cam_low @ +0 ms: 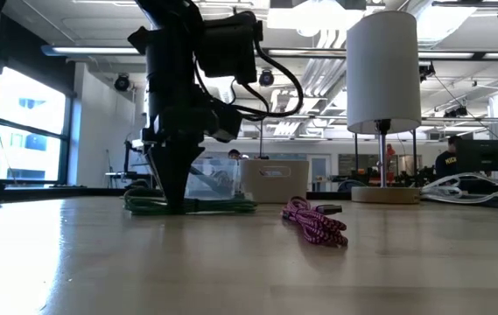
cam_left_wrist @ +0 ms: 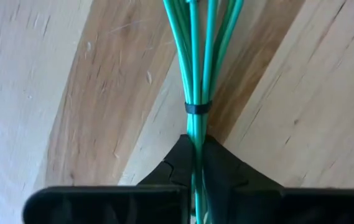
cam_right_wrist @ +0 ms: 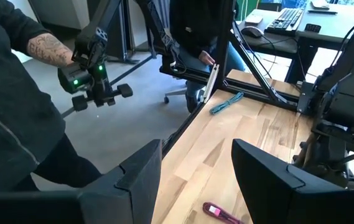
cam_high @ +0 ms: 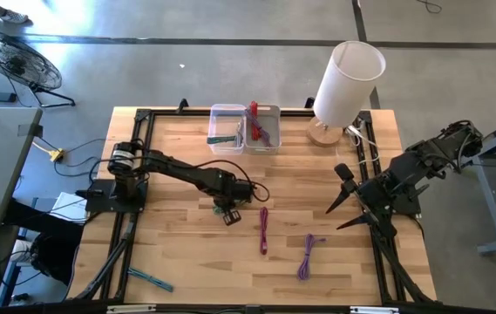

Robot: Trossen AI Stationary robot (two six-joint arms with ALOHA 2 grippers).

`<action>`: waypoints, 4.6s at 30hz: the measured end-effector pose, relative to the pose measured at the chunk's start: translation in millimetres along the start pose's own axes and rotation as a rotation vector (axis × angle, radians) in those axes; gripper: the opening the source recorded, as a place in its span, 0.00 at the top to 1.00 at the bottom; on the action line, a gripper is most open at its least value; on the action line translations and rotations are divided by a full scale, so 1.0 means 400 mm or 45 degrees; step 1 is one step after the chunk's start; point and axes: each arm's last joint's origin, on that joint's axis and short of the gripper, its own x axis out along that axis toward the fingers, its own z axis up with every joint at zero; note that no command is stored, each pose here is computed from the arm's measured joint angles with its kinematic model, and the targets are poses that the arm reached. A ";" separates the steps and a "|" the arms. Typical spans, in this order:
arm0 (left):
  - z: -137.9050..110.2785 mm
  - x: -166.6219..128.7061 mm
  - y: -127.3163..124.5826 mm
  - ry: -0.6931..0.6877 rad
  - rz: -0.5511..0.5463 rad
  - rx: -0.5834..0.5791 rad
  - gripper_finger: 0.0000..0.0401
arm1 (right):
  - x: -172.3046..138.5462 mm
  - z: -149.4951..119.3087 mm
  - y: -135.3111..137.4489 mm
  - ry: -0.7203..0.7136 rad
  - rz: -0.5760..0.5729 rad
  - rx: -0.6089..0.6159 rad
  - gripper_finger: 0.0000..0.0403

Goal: Pick & Place USB Port
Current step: Put the green charger cable into the gray bin

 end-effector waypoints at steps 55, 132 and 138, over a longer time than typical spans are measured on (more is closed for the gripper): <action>-0.015 -0.633 -0.034 -1.945 -0.418 0.864 0.99 | 0.188 0.080 -0.200 -0.399 -0.617 -0.257 0.53; -0.262 -0.555 0.229 -0.510 0.486 0.591 0.84 | 0.278 -0.255 -0.670 0.069 -1.560 0.834 0.97; -0.272 -0.551 0.233 -0.443 0.482 0.623 0.84 | 0.262 -0.304 -0.725 0.085 -1.650 0.945 0.97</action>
